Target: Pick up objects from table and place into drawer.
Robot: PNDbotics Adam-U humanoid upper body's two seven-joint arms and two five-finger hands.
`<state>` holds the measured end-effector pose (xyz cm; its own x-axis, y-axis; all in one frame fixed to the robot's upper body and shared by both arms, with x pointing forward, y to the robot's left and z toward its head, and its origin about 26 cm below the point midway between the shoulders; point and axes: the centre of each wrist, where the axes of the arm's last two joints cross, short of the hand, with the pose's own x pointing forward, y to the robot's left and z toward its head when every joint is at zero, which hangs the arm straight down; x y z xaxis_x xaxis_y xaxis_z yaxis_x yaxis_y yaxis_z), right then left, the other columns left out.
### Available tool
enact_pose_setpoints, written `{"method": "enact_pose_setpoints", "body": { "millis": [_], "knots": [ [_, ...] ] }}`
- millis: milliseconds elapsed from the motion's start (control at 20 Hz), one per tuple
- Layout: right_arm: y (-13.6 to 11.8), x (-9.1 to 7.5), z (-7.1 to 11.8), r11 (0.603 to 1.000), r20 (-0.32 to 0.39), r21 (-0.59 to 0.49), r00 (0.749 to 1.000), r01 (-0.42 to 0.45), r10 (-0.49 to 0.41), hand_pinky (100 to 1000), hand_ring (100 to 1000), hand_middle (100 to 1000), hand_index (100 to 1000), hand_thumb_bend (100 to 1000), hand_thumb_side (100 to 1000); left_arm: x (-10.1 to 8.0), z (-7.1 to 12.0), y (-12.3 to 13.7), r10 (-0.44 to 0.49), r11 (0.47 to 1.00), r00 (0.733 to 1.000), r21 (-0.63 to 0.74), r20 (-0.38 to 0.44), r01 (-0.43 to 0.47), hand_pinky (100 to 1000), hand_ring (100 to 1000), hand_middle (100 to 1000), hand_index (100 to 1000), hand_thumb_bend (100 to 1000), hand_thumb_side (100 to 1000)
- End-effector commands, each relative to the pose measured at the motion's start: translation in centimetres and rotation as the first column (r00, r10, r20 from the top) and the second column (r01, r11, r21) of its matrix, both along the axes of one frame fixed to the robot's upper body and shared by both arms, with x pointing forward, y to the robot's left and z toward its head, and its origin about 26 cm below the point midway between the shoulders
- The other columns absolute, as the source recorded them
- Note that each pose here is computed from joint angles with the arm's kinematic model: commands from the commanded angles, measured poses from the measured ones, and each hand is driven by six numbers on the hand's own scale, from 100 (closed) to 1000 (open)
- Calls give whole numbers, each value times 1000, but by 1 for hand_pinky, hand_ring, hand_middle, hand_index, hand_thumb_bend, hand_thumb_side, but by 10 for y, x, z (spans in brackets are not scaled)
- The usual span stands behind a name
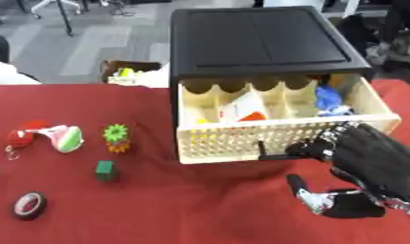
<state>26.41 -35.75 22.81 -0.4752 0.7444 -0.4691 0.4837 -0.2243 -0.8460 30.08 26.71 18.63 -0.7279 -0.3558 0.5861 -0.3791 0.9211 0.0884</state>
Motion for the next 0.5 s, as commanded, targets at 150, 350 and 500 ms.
{"method": "enact_pose_setpoints", "body": {
  "millis": [150,350,500],
  "knots": [
    [-2,1,11,1000,45,-1,999,-9,9,100,100,100,730,100,1000,-3,7,2,1,1000,1000,22,22,-2,450,500,593,702,100,844],
    [-4,1,15,1000,72,4,997,-10,10,100,100,100,730,100,1000,-3,6,3,3,1000,1000,27,22,-4,450,500,593,702,100,843],
    [-5,1,20,1000,99,5,995,-11,11,100,100,100,728,100,1000,-3,6,3,5,1000,1000,30,21,-5,451,501,593,702,100,844]
  ]
}}
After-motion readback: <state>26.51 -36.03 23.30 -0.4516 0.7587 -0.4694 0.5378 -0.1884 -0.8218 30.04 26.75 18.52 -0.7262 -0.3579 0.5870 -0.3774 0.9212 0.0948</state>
